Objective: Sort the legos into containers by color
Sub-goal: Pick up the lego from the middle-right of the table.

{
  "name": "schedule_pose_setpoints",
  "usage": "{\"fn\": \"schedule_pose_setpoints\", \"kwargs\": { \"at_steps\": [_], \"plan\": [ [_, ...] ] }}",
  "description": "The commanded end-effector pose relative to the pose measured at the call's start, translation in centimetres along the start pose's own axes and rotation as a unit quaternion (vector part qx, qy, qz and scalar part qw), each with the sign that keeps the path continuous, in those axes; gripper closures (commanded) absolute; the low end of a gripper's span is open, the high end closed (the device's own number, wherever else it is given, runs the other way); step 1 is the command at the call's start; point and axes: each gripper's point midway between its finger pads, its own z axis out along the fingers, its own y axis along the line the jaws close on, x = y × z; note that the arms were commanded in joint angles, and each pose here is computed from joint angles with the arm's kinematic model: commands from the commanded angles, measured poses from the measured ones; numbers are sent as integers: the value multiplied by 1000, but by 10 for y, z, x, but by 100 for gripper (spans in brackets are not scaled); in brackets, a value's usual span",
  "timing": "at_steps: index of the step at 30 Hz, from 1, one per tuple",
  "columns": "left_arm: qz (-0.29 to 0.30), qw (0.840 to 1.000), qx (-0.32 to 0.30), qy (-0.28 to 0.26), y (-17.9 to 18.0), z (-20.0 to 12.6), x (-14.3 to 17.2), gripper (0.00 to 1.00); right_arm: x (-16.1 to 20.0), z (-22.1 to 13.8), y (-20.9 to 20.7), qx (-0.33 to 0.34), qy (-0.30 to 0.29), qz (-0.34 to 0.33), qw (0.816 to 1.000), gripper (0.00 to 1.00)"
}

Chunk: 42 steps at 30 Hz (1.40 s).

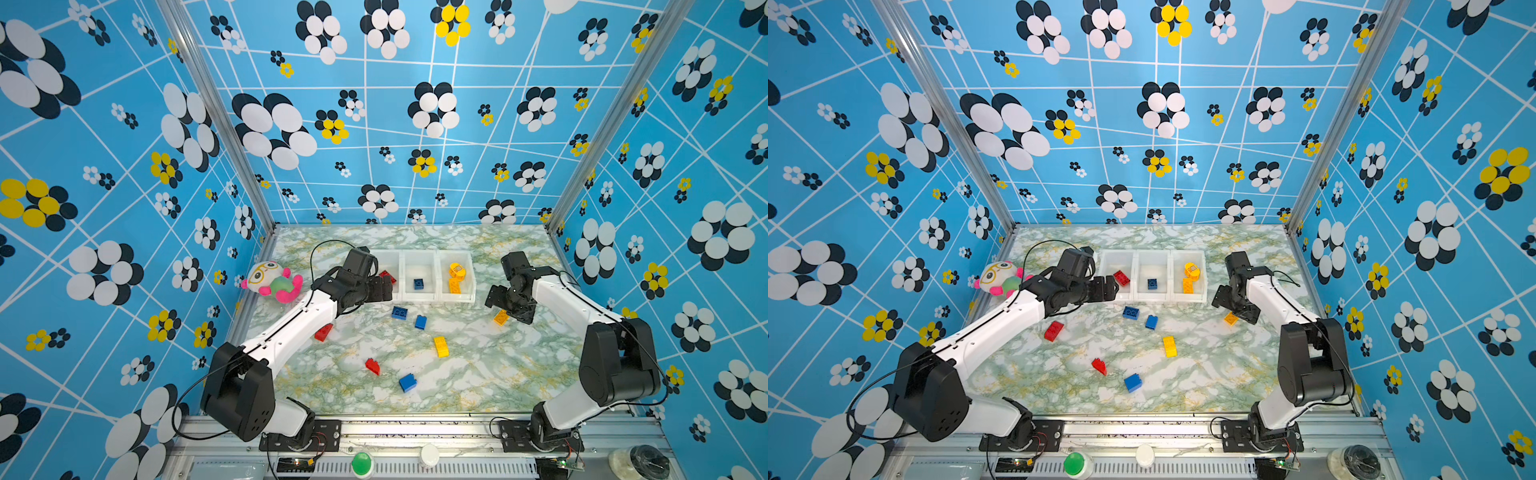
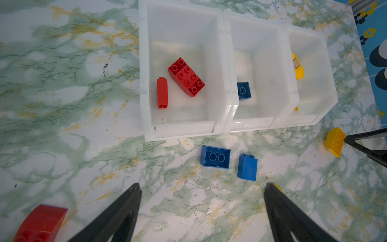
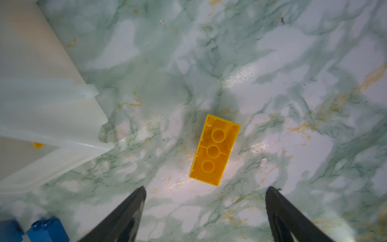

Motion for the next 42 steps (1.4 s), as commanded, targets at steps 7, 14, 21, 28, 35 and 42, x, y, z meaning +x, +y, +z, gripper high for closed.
{"fn": "schedule_pose_setpoints", "kwargs": {
  "at_steps": [7,14,21,28,35,42],
  "plan": [
    [-13,1000,9,2,4,-5,6,6,-6,33,-12,15,21,46,999,17],
    [-16,1000,9,-3,6,-8,3,6,-11,49,-12,23,27,49,998,22],
    [-18,1000,8,-1,8,-8,4,5,-13,54,-13,27,28,51,998,39],
    [-20,1000,9,-1,8,-7,4,5,-11,53,-13,26,28,52,998,53],
    [-20,1000,9,-2,9,-8,6,5,-10,43,-13,15,18,48,999,63],
    [-27,1000,7,-3,16,-9,10,4,-12,15,-9,-12,-11,28,999,68]
  ]
}}
